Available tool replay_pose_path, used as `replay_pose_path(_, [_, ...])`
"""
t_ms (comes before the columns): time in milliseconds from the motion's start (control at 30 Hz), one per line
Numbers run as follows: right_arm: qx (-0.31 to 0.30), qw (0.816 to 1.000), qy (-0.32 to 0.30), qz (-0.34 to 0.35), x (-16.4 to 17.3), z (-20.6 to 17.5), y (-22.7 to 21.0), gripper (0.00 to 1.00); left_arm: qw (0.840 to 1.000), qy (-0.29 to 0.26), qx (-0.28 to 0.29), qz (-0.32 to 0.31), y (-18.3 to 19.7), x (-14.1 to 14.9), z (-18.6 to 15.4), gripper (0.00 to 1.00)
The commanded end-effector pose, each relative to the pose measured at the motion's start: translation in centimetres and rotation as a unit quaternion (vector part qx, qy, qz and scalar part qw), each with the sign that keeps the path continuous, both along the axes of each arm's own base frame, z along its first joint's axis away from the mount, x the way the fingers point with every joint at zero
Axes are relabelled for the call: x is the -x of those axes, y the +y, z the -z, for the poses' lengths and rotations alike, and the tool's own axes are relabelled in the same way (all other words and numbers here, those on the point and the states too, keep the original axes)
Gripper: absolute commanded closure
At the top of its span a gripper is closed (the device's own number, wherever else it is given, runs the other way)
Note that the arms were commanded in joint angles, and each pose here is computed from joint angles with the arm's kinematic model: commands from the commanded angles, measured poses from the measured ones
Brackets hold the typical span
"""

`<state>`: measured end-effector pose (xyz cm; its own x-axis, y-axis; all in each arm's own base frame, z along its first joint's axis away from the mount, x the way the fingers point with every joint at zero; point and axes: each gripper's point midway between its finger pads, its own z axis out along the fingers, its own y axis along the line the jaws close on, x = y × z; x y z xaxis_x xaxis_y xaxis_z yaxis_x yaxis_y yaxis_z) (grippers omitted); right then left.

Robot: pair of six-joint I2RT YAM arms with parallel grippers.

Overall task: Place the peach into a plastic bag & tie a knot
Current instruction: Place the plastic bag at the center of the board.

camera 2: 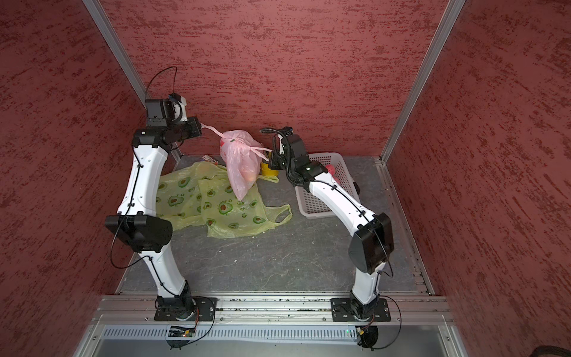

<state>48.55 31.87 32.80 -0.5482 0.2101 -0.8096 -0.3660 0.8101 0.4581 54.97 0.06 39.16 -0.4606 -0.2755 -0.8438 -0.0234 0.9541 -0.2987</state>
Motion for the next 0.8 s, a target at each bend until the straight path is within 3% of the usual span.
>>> replay_pose_path(0, [-0.024, 0.999, 0.012, -0.032, -2.3, 0.1, 2.7, 1.00, 0.997, 0.054, 0.046, -0.022, 1.8, -1.8, 4.3, 0.48])
replay_pose_path(33, [-0.020, 0.999, 0.020, -0.034, -3.2, 0.9, 3.3, 1.00, 0.996, 0.061, 0.056, -0.030, 2.2, -2.0, 4.8, 0.33])
replay_pose_path(67, [-0.016, 0.999, 0.025, -0.035, -4.0, 1.5, 3.9, 0.98, 0.995, 0.066, 0.062, -0.038, 2.7, -2.1, 5.2, 0.25])
replay_pose_path(133, [-0.004, 0.999, 0.030, -0.036, -4.9, 2.2, 4.3, 0.75, 0.994, 0.073, 0.062, -0.055, 3.3, -1.7, 5.4, 0.18])
replay_pose_path(200, [0.004, 0.999, 0.028, -0.030, -5.5, 2.2, 4.1, 0.62, 0.994, 0.074, 0.050, -0.067, 3.4, -0.8, 4.8, 0.03])
replay_pose_path(300, [0.014, 1.000, 0.018, -0.013, -5.4, 1.0, 2.4, 0.43, 0.996, 0.060, 0.017, -0.061, 1.1, 2.0, 3.0, 0.03])
replay_pose_path(400, [0.021, 1.000, 0.003, 0.013, -4.9, -0.7, -0.6, 0.28, 0.999, 0.030, -0.010, 0.004, -5.5, 6.1, 2.7, 0.07])
replay_pose_path(567, [0.018, 0.998, -0.014, 0.060, -3.1, -2.6, -6.9, 0.15, 0.989, 0.104, -0.045, 0.094, -15.5, 13.7, 11.4, 0.10])
replay_pose_path(667, [0.013, 0.997, -0.023, 0.074, -1.4, -3.1, -9.3, 0.13, 0.980, 0.151, -0.065, 0.114, -19.0, 17.1, 16.8, 0.07])
replay_pose_path(767, [0.004, 0.996, -0.035, 0.077, 0.5, -3.5, -10.6, 0.09, 0.974, 0.186, -0.070, 0.110, -19.9, 19.4, 20.7, 0.03])
